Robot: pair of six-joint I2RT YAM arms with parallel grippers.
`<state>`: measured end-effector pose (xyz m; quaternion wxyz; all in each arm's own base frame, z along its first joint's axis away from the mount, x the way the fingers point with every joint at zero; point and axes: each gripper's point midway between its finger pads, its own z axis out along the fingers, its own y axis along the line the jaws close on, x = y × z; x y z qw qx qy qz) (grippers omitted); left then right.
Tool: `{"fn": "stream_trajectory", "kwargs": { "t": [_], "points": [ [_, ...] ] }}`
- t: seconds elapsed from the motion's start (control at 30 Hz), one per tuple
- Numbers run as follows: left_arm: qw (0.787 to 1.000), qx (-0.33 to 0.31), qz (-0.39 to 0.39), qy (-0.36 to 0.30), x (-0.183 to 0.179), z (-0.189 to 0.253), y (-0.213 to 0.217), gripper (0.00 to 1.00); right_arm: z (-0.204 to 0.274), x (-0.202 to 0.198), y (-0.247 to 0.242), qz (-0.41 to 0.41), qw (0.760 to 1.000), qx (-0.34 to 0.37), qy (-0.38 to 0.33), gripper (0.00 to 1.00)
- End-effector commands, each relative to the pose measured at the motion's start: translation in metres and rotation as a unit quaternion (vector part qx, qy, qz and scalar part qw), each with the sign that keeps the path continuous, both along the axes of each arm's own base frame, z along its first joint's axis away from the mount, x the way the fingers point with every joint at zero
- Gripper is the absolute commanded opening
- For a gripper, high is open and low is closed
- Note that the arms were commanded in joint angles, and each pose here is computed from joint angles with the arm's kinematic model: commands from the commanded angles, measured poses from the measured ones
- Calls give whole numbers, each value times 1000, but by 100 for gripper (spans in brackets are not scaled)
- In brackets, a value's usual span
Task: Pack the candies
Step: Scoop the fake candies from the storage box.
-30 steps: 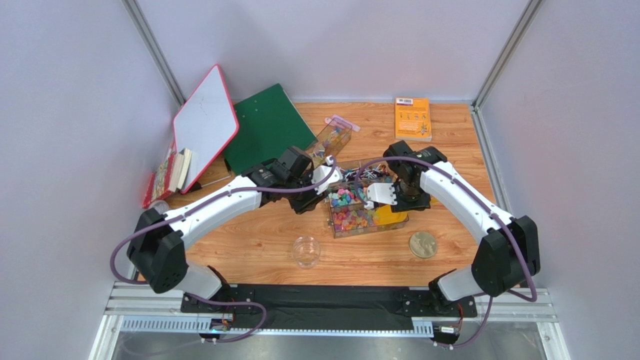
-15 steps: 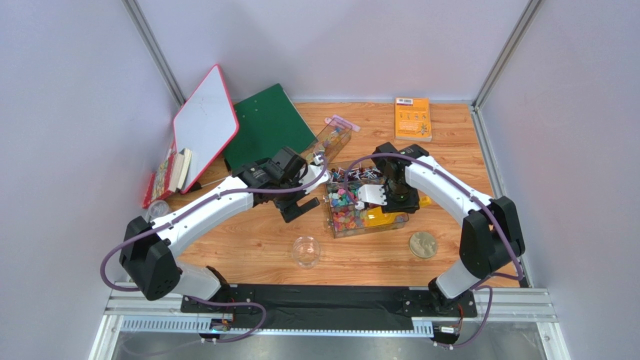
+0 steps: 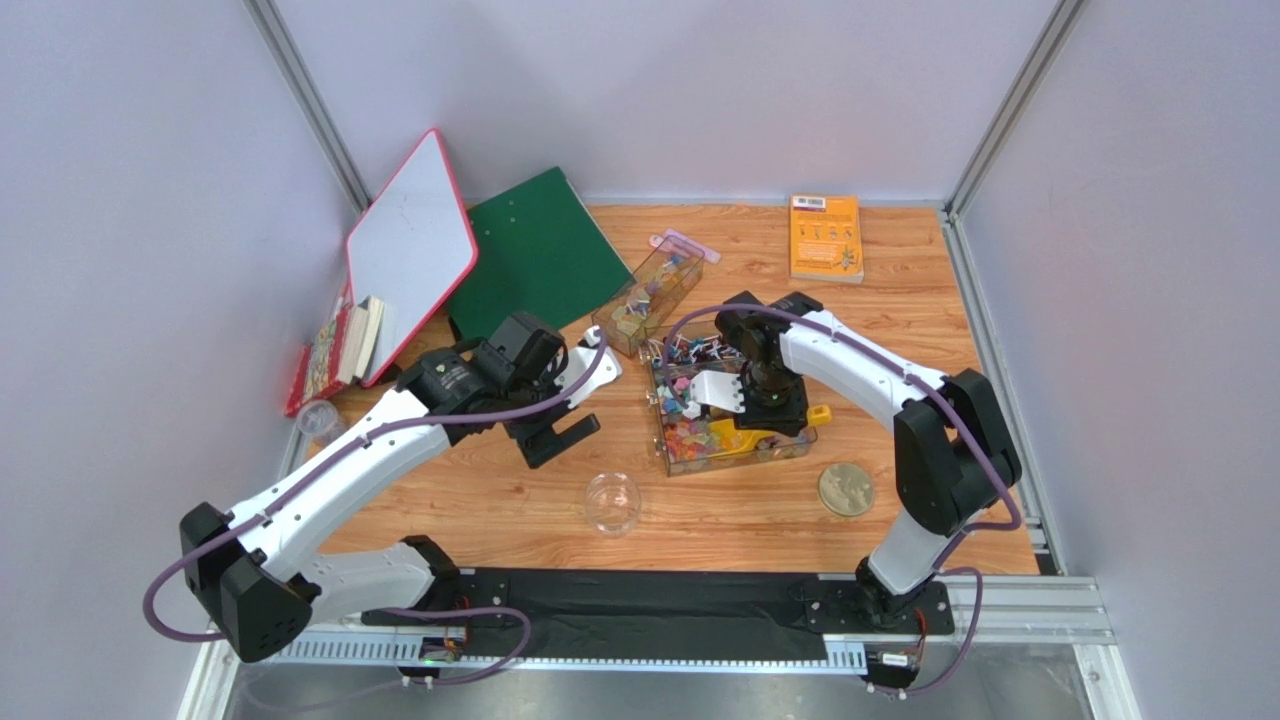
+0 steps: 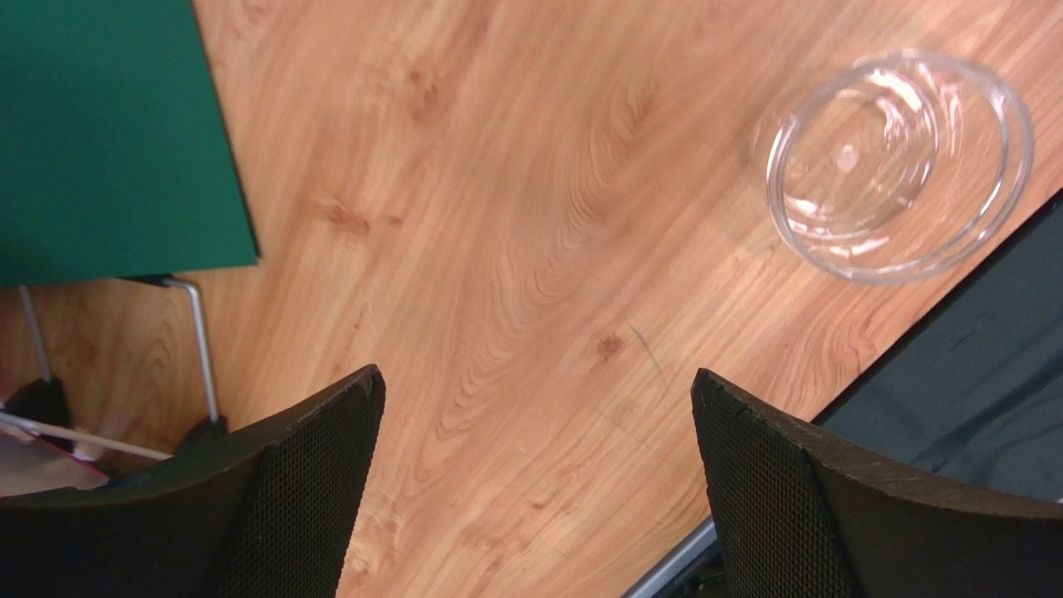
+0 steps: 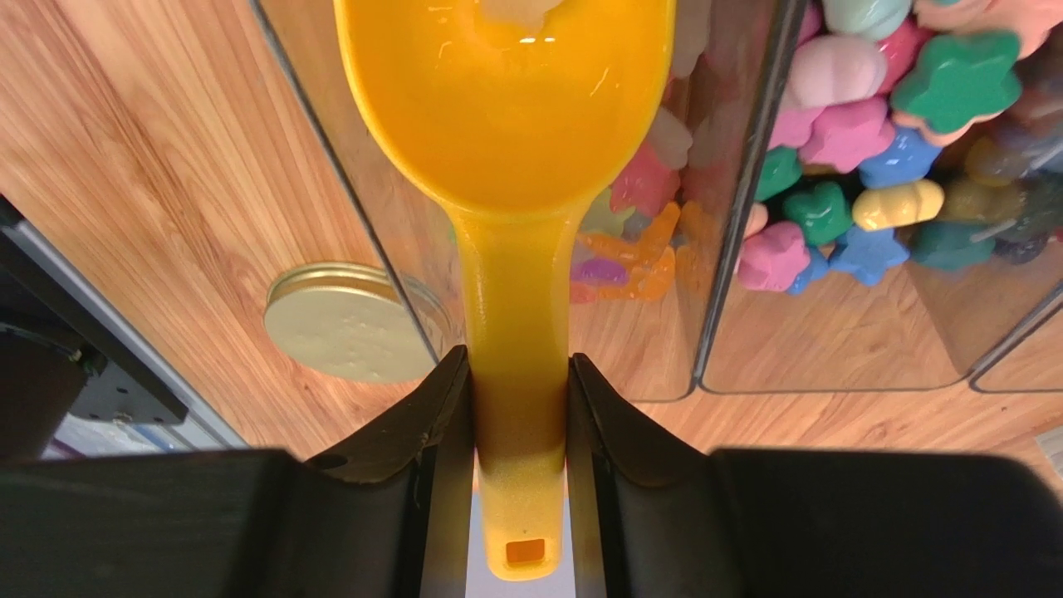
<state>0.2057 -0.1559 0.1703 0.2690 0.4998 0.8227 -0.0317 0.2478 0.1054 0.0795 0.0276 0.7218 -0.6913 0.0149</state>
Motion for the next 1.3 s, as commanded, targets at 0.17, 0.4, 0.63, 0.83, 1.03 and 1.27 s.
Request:
{"fn": "stream_trajectory", "kwargs": {
  "t": [0.17,0.4,0.63,0.83,1.03,1.27],
  "points": [
    [1000,13,4,-10,-7,-18,15,95,-15,10,45,-32,992,116,-28,0],
    [999,37,0,-31,4,-26,19,95,-18,-3,61,-18,982,187,-22,0],
    [998,38,-12,-47,6,-29,20,94,0,-5,63,-8,964,258,-64,0],
    [997,48,-22,-61,12,-31,21,94,4,-13,62,-11,954,291,-73,0],
    [997,50,-22,-59,15,-32,18,94,14,-19,56,-20,944,319,-82,0],
    [997,45,-21,-61,19,-31,14,93,0,-28,60,-28,949,314,-21,0]
  ]
}}
